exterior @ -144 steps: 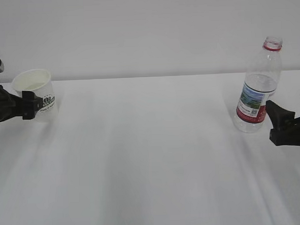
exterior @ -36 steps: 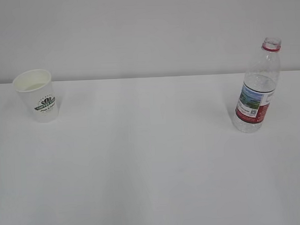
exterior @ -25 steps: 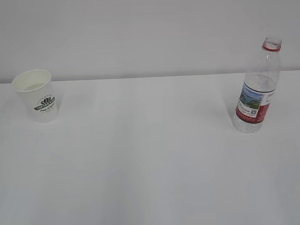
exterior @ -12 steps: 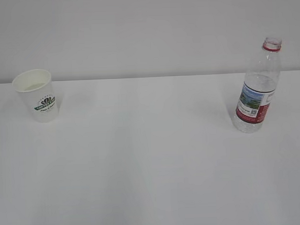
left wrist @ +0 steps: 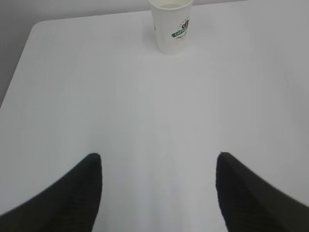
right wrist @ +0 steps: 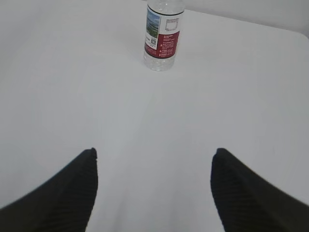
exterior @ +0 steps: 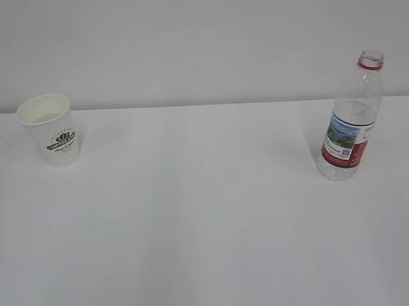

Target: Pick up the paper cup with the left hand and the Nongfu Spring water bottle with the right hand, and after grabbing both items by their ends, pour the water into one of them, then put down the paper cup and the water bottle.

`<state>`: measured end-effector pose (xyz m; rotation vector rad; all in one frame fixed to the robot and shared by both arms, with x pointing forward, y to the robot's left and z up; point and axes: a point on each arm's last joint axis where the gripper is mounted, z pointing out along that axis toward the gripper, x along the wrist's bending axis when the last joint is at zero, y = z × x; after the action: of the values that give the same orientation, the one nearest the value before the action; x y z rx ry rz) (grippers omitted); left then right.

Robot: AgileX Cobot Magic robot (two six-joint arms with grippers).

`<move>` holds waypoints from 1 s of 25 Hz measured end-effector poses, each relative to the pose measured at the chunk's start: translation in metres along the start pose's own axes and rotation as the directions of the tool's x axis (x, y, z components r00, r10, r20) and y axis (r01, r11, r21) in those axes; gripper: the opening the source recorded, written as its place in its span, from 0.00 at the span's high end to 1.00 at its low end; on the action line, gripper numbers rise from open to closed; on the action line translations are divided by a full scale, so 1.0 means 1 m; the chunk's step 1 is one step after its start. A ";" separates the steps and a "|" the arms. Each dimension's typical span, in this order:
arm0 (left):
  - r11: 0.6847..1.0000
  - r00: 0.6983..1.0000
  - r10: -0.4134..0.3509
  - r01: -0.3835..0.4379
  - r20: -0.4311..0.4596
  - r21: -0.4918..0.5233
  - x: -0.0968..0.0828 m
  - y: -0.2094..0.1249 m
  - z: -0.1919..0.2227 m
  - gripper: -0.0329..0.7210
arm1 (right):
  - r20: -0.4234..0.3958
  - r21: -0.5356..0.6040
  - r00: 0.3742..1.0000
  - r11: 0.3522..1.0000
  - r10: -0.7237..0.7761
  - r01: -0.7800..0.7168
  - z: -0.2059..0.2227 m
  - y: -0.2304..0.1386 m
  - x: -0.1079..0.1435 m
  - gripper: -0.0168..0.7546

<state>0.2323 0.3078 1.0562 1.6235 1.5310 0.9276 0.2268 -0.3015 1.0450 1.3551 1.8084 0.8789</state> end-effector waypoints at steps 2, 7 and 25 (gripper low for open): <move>1.000 1.000 0.000 0.000 0.000 0.000 0.000 0.000 0.000 0.25 | 0.000 0.000 1.000 1.000 0.000 0.000 0.000 0.000 0.000 0.26; 1.000 1.000 -0.001 0.001 0.002 0.000 0.000 0.000 0.000 0.26 | 0.002 0.000 1.000 1.000 -0.001 0.001 0.000 0.000 0.000 0.27; 0.997 0.994 -0.073 0.073 -0.077 0.000 -0.003 0.000 0.000 0.27 | 0.064 0.009 0.997 0.999 0.036 -0.036 0.000 0.000 0.001 0.27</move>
<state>0.2316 0.3044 1.0560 1.5394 1.6332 0.9578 0.2267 -0.3007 1.0450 1.4105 1.7473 0.8370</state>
